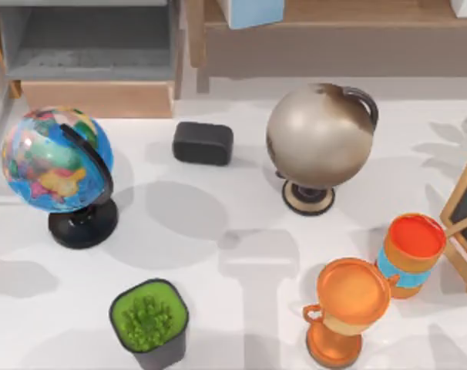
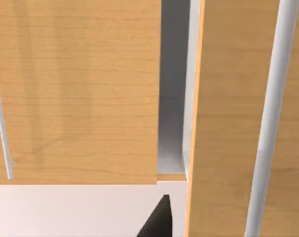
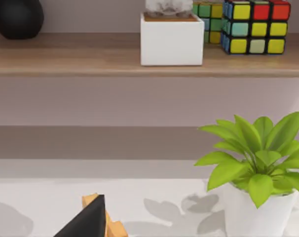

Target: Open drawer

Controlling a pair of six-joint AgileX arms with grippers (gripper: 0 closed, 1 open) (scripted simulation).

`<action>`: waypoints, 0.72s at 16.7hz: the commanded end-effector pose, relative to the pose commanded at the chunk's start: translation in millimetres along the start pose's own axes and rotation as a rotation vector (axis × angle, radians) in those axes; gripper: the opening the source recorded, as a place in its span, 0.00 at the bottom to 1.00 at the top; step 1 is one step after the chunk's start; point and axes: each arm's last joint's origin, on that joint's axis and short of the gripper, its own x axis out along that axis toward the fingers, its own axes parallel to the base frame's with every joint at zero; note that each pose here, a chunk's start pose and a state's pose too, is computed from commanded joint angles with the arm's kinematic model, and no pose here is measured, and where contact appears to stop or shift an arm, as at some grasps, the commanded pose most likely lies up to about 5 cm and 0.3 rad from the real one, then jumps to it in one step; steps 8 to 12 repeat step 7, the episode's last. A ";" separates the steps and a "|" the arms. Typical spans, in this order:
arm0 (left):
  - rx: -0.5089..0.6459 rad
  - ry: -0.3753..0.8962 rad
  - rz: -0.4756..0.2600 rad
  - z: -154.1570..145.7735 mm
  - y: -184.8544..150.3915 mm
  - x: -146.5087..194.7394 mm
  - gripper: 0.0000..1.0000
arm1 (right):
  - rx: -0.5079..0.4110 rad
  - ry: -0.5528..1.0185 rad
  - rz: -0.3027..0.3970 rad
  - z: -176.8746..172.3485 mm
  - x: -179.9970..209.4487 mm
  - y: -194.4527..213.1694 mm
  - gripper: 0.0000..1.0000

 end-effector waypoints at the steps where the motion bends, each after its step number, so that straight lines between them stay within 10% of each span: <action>1: 0.000 0.000 0.000 0.0 0.0 0.0 0.98 | 0.000 0.000 0.000 0.0 0.0 0.0 1.00; 12: 0.000 0.000 0.000 0.0 0.0 0.0 1.00 | 0.000 0.000 0.000 0.0 0.0 0.0 1.00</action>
